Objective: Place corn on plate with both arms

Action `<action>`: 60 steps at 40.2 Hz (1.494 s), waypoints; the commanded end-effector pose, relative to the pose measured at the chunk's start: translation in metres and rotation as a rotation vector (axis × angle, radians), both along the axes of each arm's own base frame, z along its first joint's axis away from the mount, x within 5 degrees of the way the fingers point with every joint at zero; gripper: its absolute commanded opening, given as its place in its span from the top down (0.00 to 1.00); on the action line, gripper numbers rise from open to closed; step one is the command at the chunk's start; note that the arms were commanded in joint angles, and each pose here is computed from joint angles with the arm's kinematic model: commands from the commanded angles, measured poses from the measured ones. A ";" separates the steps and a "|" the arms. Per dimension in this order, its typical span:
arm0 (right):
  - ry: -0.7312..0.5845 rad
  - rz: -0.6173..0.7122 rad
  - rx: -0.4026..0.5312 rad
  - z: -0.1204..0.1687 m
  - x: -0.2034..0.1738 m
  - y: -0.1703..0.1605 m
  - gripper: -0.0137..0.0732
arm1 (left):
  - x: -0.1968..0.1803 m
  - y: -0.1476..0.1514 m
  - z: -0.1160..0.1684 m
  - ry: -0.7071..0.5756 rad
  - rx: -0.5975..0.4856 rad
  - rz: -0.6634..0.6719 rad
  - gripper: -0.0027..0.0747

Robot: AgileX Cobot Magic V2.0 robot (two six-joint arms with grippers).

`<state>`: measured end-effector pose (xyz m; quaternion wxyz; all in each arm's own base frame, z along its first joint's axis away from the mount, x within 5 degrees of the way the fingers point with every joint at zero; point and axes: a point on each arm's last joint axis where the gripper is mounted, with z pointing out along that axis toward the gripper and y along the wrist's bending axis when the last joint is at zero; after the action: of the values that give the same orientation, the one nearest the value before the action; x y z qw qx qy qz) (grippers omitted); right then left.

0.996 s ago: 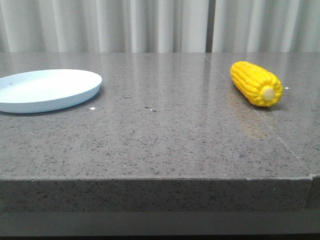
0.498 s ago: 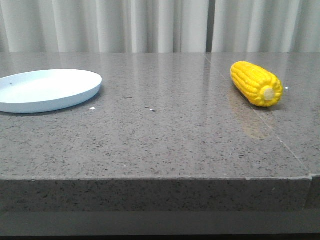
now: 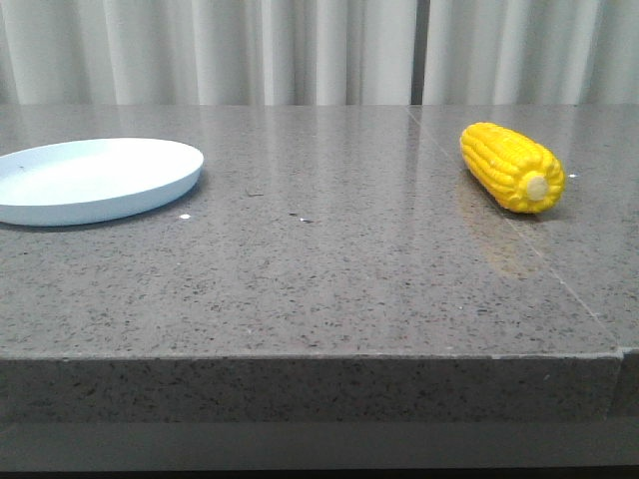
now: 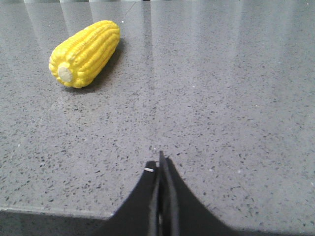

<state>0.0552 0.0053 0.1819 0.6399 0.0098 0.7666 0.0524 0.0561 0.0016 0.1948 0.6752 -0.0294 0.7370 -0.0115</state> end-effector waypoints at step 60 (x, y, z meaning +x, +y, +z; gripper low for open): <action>-0.101 0.004 -0.004 0.153 0.030 0.001 0.20 | 0.024 0.002 0.134 -0.098 0.088 0.015 0.15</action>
<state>0.0841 0.0078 0.3167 0.6379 0.0011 0.7679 0.0579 0.0797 0.0044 0.3110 0.6757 -0.0080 0.7367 0.0263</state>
